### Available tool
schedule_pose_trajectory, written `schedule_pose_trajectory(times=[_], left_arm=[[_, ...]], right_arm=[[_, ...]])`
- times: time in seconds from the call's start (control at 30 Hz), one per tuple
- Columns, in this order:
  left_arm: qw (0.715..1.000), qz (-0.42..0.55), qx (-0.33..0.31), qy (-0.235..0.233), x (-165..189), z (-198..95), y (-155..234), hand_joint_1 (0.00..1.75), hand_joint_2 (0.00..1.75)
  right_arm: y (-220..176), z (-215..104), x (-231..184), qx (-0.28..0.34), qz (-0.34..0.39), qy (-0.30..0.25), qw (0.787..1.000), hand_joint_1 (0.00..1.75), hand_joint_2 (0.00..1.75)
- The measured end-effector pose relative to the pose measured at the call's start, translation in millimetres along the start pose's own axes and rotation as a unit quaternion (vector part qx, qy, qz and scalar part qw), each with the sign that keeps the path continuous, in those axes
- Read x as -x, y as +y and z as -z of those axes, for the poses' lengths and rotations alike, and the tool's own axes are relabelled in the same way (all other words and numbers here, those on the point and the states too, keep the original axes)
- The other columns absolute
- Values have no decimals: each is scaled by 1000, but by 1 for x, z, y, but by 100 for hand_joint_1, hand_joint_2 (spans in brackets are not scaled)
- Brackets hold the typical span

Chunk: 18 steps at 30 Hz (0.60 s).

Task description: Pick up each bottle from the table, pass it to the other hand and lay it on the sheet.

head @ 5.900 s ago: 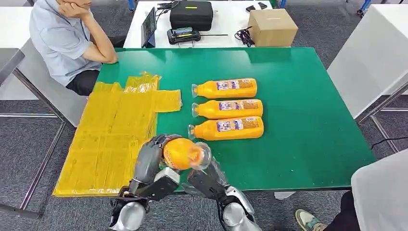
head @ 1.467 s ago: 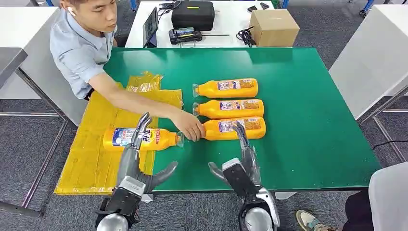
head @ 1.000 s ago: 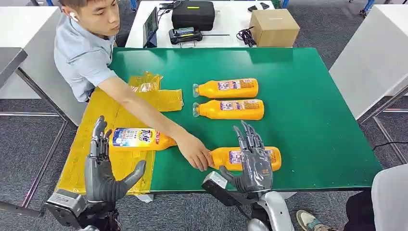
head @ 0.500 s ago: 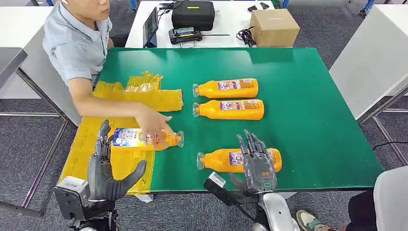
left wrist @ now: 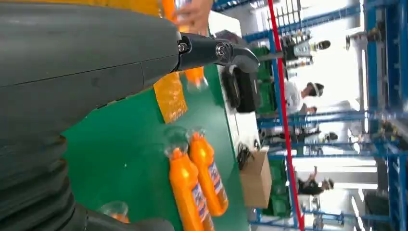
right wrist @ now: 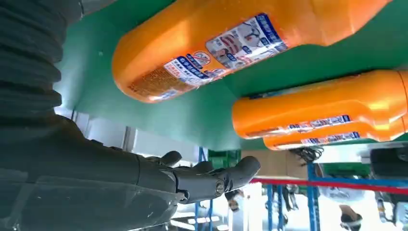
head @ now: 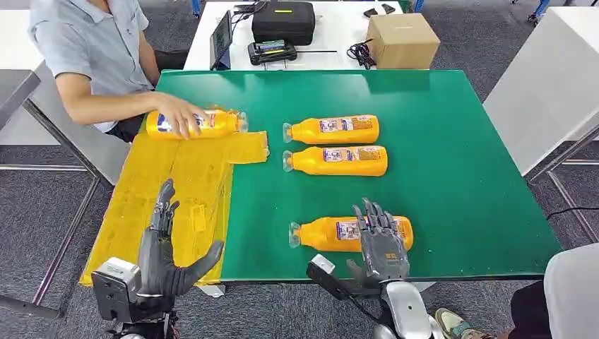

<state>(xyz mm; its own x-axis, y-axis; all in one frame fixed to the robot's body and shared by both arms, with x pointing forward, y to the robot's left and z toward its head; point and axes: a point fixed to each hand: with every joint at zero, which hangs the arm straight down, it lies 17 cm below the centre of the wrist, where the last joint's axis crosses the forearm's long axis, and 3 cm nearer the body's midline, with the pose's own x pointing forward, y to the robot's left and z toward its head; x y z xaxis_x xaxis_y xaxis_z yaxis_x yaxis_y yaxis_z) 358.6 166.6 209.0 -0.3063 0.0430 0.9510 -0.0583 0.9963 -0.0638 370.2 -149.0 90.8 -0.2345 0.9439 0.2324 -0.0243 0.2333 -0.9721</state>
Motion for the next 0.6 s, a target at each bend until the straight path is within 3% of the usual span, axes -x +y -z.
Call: schedule_pose_trajectory(times=[0.37,0.6], left_arm=[[1000,-1,9,5,4,1,-10,0,175],[1000,1,18,9,6,0,-15,0,175]], right_arm=[[1,11,10,-1,-40,3,999,0,175],[8,17,35,-20,-52,34,998,0,175]])
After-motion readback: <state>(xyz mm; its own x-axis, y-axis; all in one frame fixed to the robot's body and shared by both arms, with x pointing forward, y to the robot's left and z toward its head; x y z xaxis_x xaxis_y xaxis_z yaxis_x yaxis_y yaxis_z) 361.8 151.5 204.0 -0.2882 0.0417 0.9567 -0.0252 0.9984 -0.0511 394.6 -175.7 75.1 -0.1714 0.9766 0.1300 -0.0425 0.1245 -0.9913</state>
